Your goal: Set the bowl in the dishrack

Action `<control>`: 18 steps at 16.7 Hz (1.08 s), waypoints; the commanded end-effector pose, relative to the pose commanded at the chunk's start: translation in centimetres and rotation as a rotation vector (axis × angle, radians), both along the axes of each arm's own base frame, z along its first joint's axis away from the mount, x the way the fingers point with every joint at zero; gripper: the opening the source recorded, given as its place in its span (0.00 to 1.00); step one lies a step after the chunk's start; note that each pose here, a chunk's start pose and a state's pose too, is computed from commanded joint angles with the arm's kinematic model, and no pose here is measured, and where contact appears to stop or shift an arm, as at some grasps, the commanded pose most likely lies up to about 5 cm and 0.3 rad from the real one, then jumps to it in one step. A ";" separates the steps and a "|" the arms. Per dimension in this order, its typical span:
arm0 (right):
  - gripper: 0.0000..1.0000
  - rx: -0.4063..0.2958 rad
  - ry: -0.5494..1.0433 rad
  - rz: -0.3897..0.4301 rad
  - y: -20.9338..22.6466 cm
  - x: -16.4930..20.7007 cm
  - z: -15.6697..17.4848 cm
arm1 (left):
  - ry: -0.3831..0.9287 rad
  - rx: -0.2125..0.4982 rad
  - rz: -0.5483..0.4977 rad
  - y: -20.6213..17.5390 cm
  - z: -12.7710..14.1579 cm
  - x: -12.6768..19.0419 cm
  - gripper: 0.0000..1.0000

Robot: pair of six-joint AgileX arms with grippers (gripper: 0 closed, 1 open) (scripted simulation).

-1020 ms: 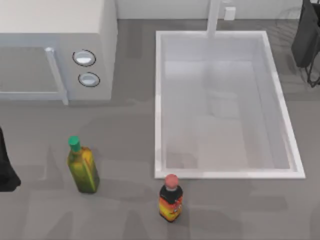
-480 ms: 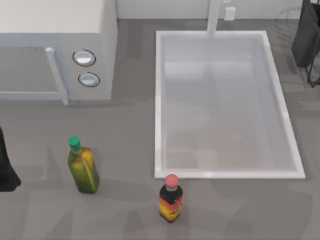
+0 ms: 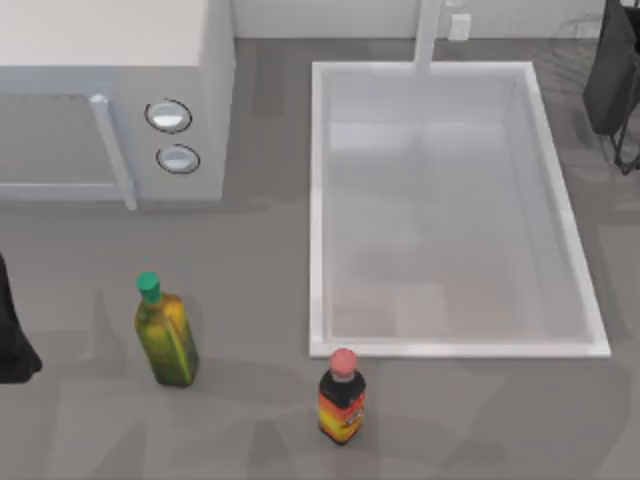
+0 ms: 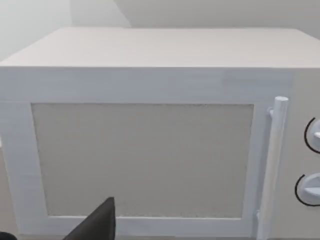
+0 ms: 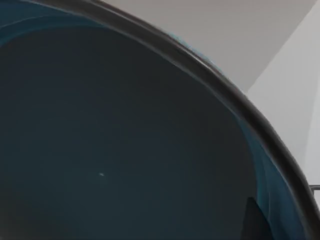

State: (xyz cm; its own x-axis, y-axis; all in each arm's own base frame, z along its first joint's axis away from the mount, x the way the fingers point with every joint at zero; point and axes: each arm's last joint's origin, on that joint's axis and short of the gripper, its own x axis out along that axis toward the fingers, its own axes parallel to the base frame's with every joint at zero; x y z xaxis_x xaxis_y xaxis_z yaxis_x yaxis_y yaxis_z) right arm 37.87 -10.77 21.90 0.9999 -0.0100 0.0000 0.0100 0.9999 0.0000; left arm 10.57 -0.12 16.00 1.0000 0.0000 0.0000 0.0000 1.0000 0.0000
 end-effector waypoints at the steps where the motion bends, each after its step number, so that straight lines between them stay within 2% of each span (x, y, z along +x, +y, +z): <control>1: 0.08 0.000 0.000 0.000 0.0 0.0 0.0 | 0.000 0.000 0.000 0.0 0.0 0.0 1.00; 13: 0.98 0.000 0.000 0.000 0.0 0.0 0.0 | 0.000 0.000 0.000 0.0 0.0 0.0 1.00; 18: 1.00 0.000 0.000 0.000 0.0 0.0 0.0 | 0.000 0.000 0.000 0.0 0.0 0.0 1.00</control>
State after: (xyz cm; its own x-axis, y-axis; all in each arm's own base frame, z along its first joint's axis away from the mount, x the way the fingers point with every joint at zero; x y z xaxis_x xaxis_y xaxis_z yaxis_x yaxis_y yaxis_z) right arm 37.87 -10.77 21.90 0.9999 -0.0100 0.0000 0.0100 0.9999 0.0000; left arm 10.57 -0.12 16.00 1.0000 0.0000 0.0000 0.0000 1.0000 0.0000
